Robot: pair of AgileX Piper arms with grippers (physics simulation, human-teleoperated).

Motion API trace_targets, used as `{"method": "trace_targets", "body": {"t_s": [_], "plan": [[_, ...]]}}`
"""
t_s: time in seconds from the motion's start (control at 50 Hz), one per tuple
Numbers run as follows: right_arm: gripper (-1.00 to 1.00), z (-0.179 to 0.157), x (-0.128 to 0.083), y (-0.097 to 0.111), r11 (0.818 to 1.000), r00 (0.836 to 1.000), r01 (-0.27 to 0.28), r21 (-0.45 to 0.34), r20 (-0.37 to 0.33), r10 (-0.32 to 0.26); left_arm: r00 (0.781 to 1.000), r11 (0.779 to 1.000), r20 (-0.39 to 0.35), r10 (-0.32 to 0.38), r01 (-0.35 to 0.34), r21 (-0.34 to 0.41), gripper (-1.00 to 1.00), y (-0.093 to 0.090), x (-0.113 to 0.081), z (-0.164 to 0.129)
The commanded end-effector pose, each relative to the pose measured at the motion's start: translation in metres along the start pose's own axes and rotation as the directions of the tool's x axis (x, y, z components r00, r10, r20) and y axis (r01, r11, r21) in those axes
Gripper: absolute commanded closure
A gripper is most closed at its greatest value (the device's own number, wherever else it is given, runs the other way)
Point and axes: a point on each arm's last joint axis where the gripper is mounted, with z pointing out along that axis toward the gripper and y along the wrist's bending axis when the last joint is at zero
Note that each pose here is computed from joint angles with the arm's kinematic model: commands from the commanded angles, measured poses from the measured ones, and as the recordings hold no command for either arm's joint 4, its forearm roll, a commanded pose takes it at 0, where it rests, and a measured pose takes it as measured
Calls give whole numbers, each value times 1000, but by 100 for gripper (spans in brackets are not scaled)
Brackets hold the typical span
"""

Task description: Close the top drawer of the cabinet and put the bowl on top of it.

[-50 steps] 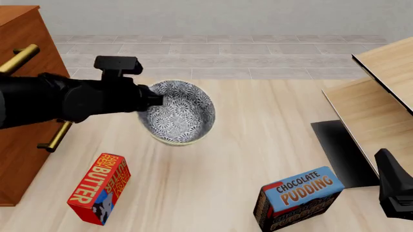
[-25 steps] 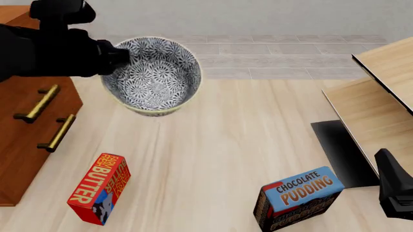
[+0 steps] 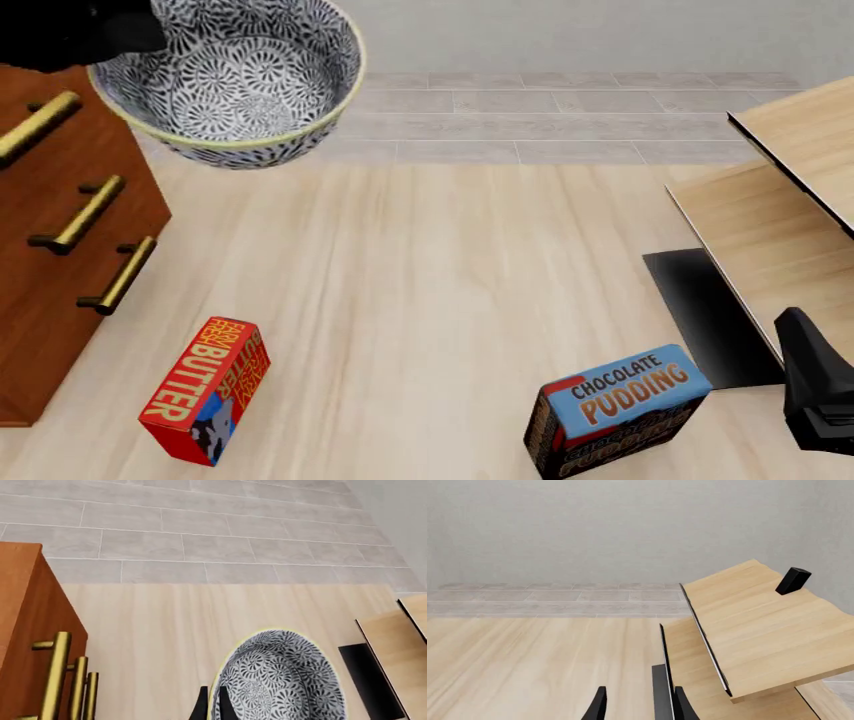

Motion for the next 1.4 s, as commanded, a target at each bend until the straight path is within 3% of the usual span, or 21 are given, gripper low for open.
{"method": "trace_targets", "body": {"t_s": [0.02, 0.28, 0.8, 1.08, 1.4], "plan": [[-100, 0, 0, 0, 1000, 1000, 0, 0, 0, 0, 998, 998, 42, -53, 54, -26, 100, 3, -24, -39], [-100, 0, 0, 0, 1000, 1000, 0, 0, 0, 0, 989, 989, 83, -118, 125, -84, 100, 13, -43, -61], [-100, 0, 0, 0, 1000, 1000, 0, 0, 0, 0, 969, 959, 170, -178, 210, -188, 100, 28, -75, -98], [-100, 0, 0, 0, 1000, 1000, 0, 0, 0, 0, 952, 937, 213, -218, 265, -226, 100, 33, -86, -115], [-100, 0, 0, 0, 1000, 1000, 0, 0, 0, 0, 935, 907, 255, -247, 315, -279, 100, 45, -84, -123]]}}
